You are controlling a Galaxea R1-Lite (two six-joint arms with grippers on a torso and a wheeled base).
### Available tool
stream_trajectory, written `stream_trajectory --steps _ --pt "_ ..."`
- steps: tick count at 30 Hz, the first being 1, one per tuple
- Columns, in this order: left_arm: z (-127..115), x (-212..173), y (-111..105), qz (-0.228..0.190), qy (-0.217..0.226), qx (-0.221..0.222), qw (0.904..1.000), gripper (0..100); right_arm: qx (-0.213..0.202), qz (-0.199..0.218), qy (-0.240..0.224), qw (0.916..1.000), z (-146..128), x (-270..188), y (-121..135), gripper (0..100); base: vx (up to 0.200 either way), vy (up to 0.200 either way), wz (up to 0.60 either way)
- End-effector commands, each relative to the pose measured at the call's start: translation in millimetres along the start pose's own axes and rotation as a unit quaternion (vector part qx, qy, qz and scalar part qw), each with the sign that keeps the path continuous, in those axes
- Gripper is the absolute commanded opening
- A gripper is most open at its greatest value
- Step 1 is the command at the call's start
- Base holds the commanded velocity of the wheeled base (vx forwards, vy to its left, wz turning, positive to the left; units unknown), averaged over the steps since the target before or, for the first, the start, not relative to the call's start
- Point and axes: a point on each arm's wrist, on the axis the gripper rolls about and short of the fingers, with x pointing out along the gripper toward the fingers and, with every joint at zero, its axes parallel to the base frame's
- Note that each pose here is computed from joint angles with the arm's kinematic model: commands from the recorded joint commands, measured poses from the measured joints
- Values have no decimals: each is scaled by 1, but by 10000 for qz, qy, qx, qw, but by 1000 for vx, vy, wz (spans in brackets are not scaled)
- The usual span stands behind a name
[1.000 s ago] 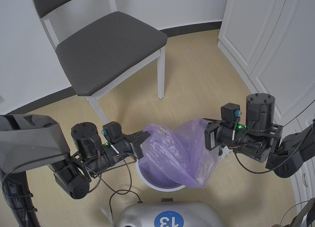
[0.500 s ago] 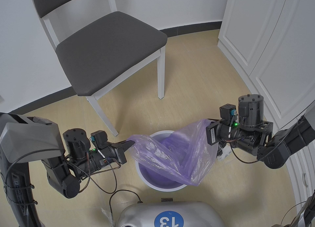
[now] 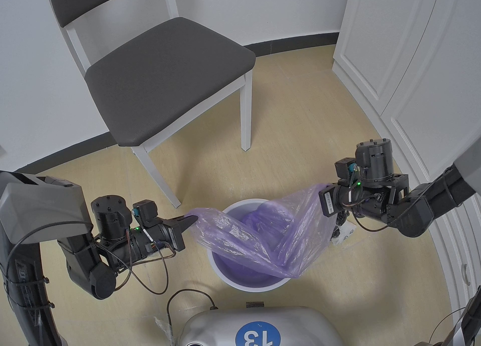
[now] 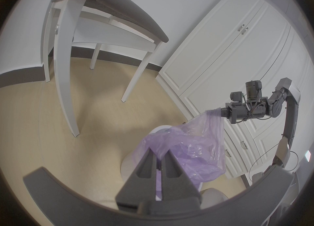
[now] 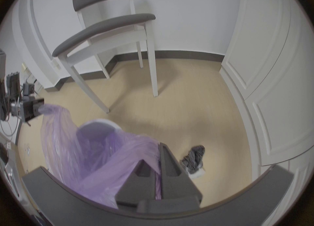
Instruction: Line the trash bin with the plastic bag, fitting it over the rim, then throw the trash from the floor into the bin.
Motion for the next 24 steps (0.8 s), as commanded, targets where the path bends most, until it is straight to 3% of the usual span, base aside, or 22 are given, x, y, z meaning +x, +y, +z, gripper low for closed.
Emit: stream_trajectory --steps 1,8,12,24 --pt "2 -13 1 140 146 94 9998 0 -133 -56 66 9999 -1 -26 -9 0 0 0 0" --pt "-11 -30 -10 137 514 40 9986 0 -628 -1 597 9962 -17 -55 -10 0 0 0 0" --pt "-16 -42 -16 181 637 -9 9978 0 -905 46 676 9936 -19 -72 -12 0 0 0 0" --pt "-33 -42 -20 56 642 54 9979 0 -1053 242 1110 9879 -41 -72 -1 0 0 0 0"
